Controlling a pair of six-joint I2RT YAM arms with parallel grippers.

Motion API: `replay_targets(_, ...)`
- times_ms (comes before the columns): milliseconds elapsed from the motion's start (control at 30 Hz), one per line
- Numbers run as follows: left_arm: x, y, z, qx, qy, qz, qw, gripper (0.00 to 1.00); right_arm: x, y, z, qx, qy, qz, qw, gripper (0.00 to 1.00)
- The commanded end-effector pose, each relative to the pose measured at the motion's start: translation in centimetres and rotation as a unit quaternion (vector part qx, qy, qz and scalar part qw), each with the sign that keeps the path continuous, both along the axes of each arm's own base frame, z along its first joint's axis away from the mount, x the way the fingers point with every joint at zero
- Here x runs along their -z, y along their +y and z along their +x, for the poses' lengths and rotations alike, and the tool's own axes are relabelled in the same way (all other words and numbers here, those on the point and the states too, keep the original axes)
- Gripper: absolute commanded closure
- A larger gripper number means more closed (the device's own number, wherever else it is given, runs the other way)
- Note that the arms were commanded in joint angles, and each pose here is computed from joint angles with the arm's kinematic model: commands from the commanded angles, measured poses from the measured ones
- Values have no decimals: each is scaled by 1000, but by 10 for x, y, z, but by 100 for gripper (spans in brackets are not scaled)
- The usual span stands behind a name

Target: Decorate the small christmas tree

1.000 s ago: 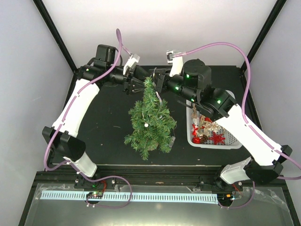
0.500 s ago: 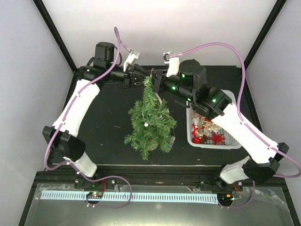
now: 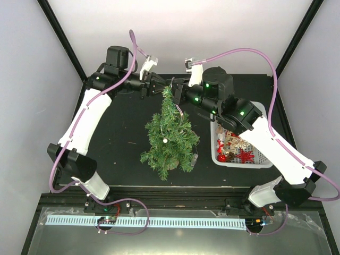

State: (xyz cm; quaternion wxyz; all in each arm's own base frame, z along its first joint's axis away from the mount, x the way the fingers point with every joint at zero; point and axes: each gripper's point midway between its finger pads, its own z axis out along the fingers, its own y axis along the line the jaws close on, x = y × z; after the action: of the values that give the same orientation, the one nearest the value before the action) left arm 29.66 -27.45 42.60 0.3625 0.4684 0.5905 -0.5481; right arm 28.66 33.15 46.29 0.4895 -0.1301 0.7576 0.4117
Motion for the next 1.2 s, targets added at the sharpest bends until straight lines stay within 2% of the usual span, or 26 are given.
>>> replay_targets(0,-11,2,2,-25,-39,21,999,98,-2,-5,-2,4,-5,3,1000,96)
replay_targets(367,-24,5,12,-65,-68,41,995,98,2,-23,-6,30,-2,7,1000,82)
replay_targets(633,-28,11,20,-100,-88,65,989,98,-3,-44,-13,55,-9,13,998,63)
replay_targets(967,-20,37,21,-132,-75,99,983,99,-7,-71,-27,77,-19,17,997,60)
replay_targets(1167,-10,62,9,-143,-65,124,980,98,-4,-81,-33,81,-20,17,996,60)
